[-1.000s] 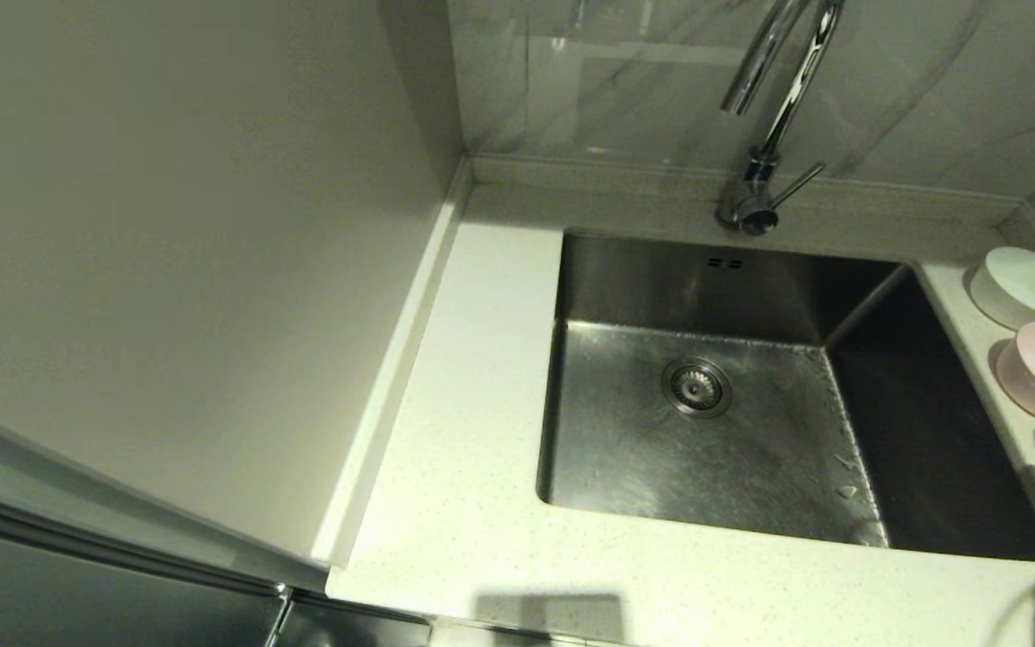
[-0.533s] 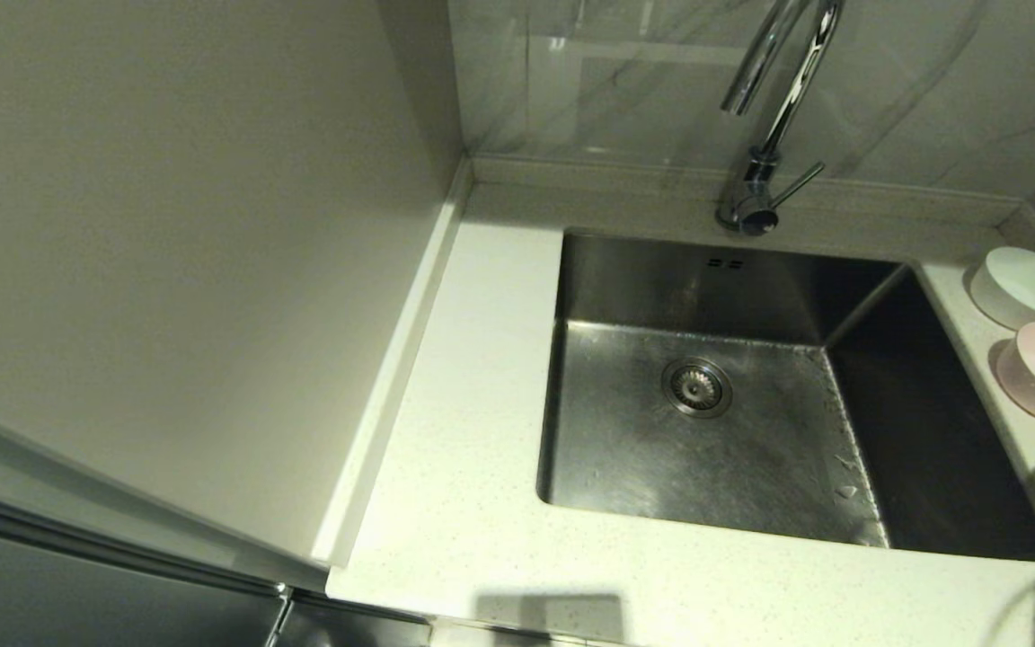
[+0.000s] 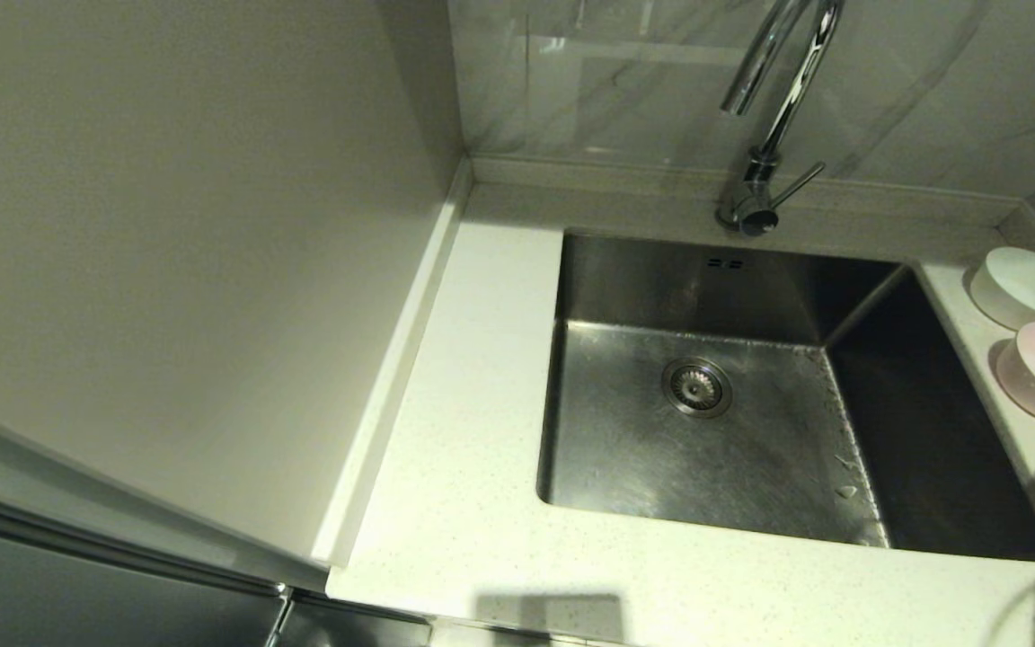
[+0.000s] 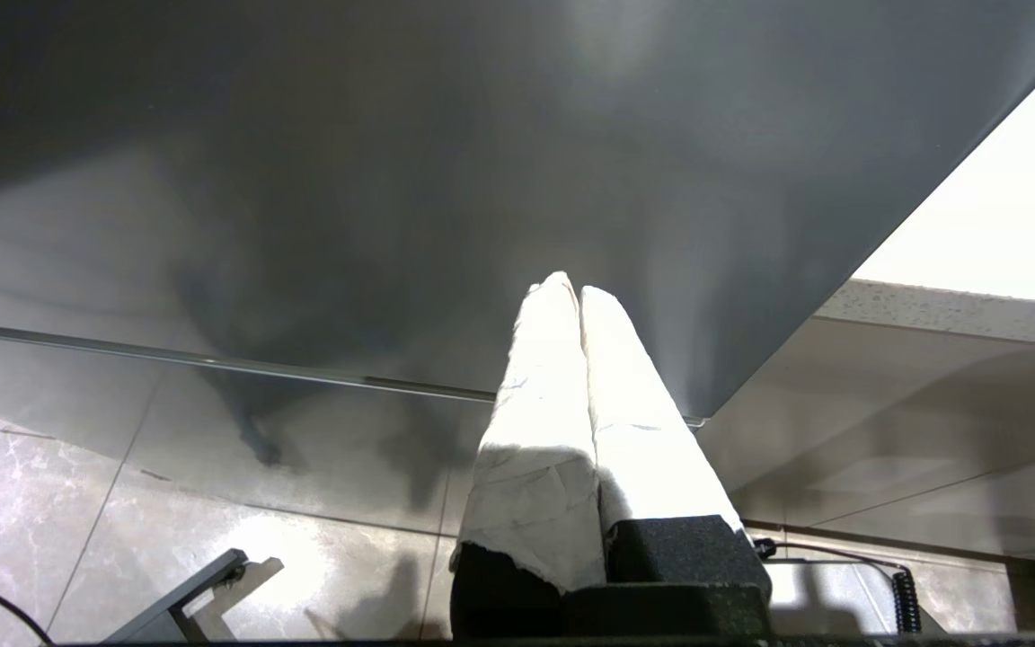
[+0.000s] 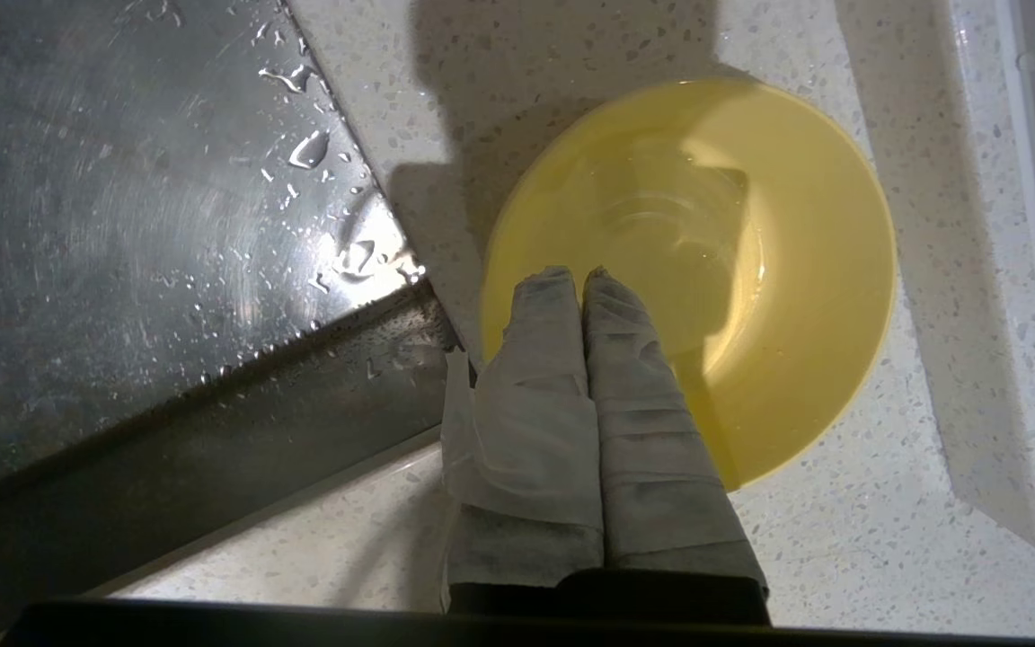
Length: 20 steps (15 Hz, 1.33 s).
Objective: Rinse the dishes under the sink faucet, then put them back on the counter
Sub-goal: Put a bowl into the sink
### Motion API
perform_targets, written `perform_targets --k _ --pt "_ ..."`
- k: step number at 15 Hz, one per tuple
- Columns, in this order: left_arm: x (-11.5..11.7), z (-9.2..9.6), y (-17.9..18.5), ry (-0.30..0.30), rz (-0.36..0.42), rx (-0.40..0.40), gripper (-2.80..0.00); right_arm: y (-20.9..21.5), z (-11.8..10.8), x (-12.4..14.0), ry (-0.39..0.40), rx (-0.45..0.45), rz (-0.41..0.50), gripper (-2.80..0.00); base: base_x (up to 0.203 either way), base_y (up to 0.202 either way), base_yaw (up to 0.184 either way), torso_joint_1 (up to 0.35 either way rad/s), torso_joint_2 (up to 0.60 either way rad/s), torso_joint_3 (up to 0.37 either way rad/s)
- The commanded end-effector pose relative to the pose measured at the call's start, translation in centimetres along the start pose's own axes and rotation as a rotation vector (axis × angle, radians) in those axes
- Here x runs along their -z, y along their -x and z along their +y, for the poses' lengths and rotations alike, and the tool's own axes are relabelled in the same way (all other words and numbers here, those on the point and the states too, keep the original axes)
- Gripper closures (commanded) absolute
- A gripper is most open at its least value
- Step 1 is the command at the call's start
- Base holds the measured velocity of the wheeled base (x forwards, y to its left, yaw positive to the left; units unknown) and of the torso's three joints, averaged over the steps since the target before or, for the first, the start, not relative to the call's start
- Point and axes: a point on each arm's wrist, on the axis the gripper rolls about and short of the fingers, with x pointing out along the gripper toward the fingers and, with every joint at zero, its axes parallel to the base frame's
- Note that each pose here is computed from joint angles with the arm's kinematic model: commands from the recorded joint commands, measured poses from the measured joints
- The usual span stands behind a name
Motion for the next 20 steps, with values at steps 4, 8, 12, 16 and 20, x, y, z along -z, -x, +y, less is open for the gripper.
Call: perform_targets --k 4,8,12,16,20 --pt "0.0 0.0 0.0 0.001 -0.002 0.000 0.00 0.2 0.0 0.0 0.001 0.002 -0.008 0.00 0.000 0.000 0.000 0.000 0.00 0.000" --pt "0.0 0.0 0.0 0.001 -0.002 0.000 0.00 0.3 0.0 -0.1 -0.001 0.000 -0.012 -2.80 0.000 0.000 0.000 0.000 0.00 0.000" --pt "0.0 0.0 0.0 0.001 -0.002 0.000 0.00 -0.4 0.0 0.2 -0.003 -0.004 0.015 -2.80 0.000 0.000 0.000 0.000 0.00 0.000" --pt "0.0 0.0 0.0 0.001 -0.002 0.000 0.00 -2.7 -0.2 0.6 -0.010 -0.007 0.085 -2.80 0.000 0.000 0.000 0.000 0.00 0.000" --pt "0.0 0.0 0.0 0.001 -0.002 0.000 0.00 -4.5 -0.3 0.8 -0.003 -0.007 0.058 -2.80 0.000 0.000 0.000 0.000 0.00 0.000"
